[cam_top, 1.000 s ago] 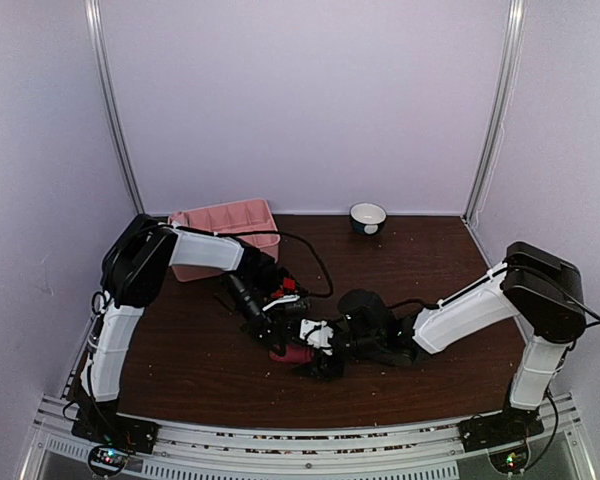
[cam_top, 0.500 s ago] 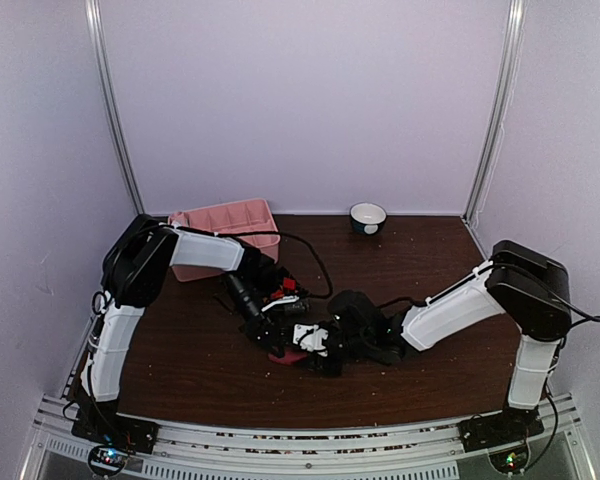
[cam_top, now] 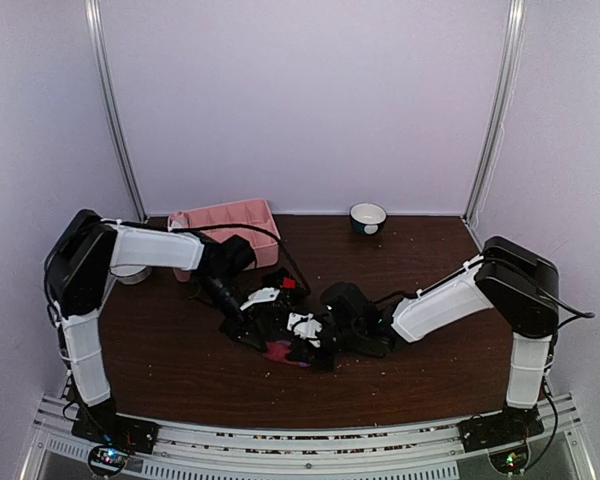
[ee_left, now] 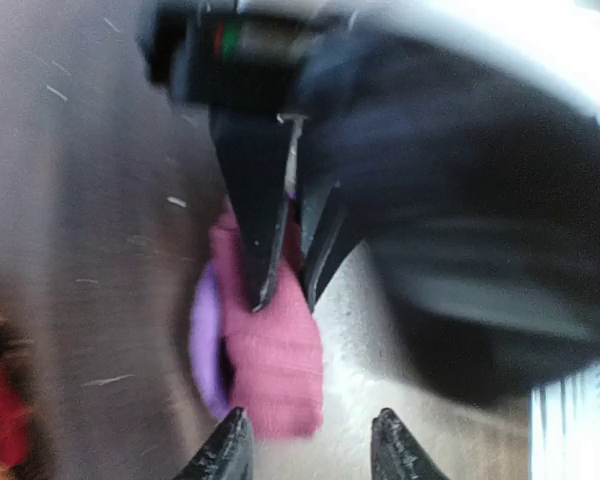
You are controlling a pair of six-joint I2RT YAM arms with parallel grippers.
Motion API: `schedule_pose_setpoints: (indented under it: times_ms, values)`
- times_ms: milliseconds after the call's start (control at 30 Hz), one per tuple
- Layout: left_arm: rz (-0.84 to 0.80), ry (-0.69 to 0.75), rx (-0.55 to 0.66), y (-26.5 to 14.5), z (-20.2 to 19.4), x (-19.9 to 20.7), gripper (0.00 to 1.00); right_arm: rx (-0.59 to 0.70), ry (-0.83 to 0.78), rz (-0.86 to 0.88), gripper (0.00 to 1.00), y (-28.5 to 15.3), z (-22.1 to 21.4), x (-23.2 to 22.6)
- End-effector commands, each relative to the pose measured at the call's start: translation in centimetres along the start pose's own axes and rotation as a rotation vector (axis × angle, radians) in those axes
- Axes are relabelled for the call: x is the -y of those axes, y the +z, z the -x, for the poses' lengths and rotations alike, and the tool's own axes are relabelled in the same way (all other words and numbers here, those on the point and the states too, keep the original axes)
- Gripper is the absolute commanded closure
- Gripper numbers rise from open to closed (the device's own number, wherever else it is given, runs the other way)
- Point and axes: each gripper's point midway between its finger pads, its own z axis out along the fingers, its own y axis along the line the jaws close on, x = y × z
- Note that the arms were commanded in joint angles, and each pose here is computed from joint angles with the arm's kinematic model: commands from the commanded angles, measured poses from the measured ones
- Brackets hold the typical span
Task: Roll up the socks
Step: Roll the sock at the center of the board.
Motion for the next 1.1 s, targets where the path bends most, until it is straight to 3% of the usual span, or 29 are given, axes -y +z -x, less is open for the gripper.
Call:
schedule_pose_setpoints:
  times_ms: [0, 167, 400, 567, 800, 1067]
  values:
    - [0.276, 0.144, 0.06, -3.6, 2.9, -2.8, 0.58, -0.223, 0.348, 0.109, 0.93, 0.1, -7.3, -2.1]
    - [0.309, 0.17, 0.032, -3.5, 2.1, -1.9, 0.57, -0.247, 0.625, 0.169, 0.95, 0.9, -7.7, -1.6]
    - [0.315, 0.308, -0.105, 0.3, 0.8, 0.4, 0.57, -0.259, 0.875, 0.226, 1.0, 1.9, -7.7, -1.2]
    - [0.437, 0.38, -0.148, 1.2, 0.8, -1.8, 0.5, -0.208, 0.982, 0.283, 1.0, 1.6, -6.6, -1.2]
    - [0.627, 0.474, -0.188, 1.1, 1.9, -4.3, 0.51, -0.187, 1.068, 0.35, 1.0, 1.4, -5.8, -1.7]
    - [0.721, 0.52, -0.254, 0.9, 2.5, -5.3, 0.48, -0.058, 1.175, 0.418, 1.0, 0.9, -3.8, -0.8]
